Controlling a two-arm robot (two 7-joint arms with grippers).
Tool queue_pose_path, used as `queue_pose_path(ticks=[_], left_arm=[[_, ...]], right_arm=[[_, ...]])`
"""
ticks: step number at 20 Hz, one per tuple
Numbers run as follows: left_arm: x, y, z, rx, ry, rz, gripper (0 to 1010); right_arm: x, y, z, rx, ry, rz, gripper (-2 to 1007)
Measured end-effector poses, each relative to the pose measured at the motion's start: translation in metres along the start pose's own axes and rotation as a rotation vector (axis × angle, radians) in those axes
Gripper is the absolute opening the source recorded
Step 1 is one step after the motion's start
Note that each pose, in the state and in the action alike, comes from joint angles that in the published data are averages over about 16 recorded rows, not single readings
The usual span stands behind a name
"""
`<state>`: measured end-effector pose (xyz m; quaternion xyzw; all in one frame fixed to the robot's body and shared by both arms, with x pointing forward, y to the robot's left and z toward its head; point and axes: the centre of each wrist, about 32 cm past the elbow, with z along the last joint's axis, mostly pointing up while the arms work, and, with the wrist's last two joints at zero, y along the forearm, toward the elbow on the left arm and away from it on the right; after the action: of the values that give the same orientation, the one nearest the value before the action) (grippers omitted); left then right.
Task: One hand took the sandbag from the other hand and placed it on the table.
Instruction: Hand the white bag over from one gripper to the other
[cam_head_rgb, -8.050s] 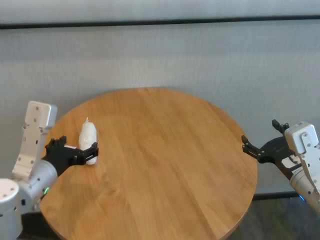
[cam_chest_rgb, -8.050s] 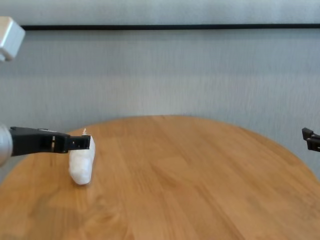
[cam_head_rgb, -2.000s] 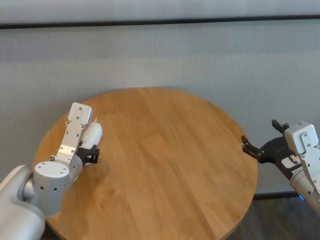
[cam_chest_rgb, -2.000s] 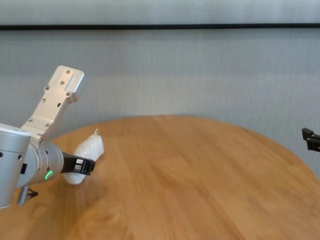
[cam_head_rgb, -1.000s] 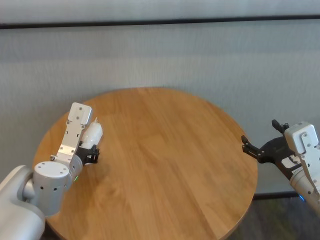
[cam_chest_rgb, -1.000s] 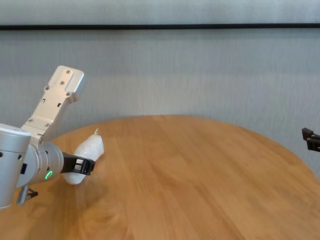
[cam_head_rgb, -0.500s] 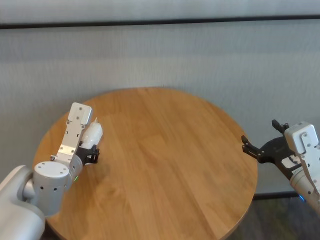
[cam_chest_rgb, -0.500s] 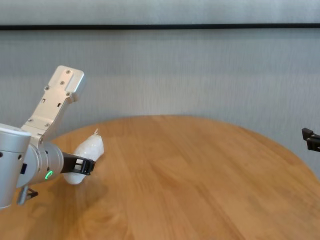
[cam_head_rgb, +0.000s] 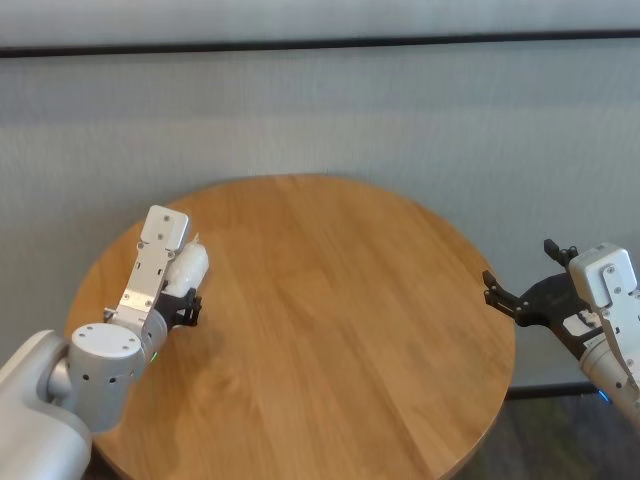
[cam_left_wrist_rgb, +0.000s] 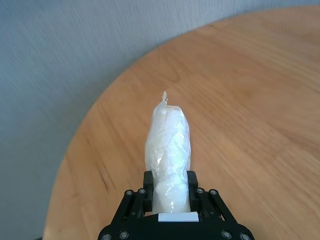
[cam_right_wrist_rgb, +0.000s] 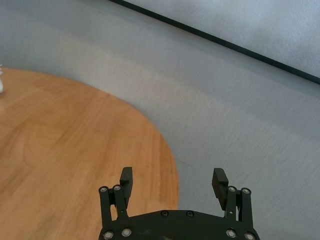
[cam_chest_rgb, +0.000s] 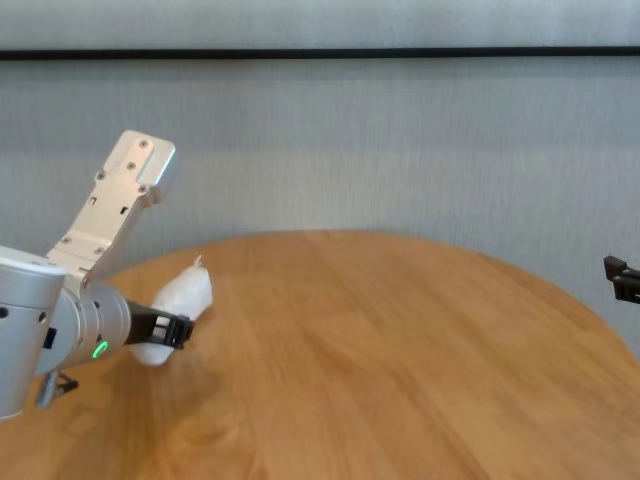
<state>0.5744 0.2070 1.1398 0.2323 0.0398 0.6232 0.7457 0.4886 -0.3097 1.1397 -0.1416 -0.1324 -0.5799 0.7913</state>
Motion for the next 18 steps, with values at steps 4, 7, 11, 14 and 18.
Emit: queue_pose_path(ticks=[4,7,11,14,18], left_arm=[[-0.0009,0.002,0.0005,-0.027,-0.028,-0.009,411],[-0.0013,0.003,0.0012,-0.055,-0.059,-0.022,411],[-0.0012,0.006,0.0023,-0.096,-0.104,-0.046,411],[0.0001,0.009,0.0036,-0.127,-0.138,-0.067,411],[0.0035,0.012,0.0052,-0.166,-0.178,-0.091,411]], right_arm=[[0.0,0.0,0.0,0.0,0.0,0.0,1002],[0.0,0.0,0.0,0.0,0.0,0.0,1002],[0.0,0.0,0.0,0.0,0.0,0.0,1002],[0.0,0.0,0.0,0.0,0.0,0.0,1002],[0.0,0.0,0.0,0.0,0.0,0.0,1002]])
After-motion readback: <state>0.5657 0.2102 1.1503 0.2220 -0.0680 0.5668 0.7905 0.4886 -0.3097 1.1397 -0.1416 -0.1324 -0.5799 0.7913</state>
